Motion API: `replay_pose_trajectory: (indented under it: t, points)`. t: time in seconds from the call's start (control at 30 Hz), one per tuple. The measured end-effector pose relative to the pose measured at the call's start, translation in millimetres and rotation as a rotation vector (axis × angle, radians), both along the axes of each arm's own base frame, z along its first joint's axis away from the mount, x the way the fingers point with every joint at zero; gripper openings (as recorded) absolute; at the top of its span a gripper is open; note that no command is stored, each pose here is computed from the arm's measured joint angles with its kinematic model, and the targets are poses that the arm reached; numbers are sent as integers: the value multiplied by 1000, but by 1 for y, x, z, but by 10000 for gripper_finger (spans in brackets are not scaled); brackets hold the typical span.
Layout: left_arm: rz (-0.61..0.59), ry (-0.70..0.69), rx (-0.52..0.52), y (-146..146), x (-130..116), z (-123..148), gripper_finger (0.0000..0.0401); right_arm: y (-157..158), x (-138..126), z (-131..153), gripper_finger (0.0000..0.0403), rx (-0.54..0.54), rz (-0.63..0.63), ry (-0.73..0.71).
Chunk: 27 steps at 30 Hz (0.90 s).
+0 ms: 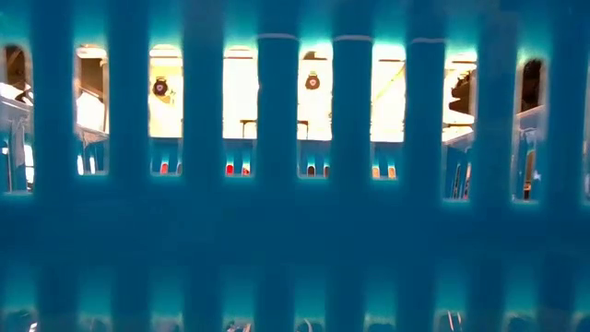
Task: Sort Halloween decoration
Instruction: Put the green spider toy into the red bin
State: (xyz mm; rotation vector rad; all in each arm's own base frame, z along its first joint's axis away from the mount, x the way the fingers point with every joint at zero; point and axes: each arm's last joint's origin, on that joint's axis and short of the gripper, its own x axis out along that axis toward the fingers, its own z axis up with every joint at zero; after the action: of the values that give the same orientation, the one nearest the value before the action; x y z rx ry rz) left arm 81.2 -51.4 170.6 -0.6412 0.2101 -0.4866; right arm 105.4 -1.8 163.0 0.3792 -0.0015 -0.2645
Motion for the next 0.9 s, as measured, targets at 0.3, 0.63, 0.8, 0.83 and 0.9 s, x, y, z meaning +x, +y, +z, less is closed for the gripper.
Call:
replay_pose_trajectory:
  t: [0.3,0.63,0.8,0.83,0.9]
  points:
    - [0,1,0,0,0,0,94,0,0,0,114,44,-1,-12]
    - [0,1,0,0,0,0,94,-5,-2,0,114,191,-205,-75]
    - [0,1,0,0,0,0,94,-6,-4,6,114,187,-238,0]
    - [0,0,0,0,0,0,94,-6,-6,13,114,179,-248,30]
    - [0,0,0,0,0,0,94,-7,-9,30,114,167,-278,96]
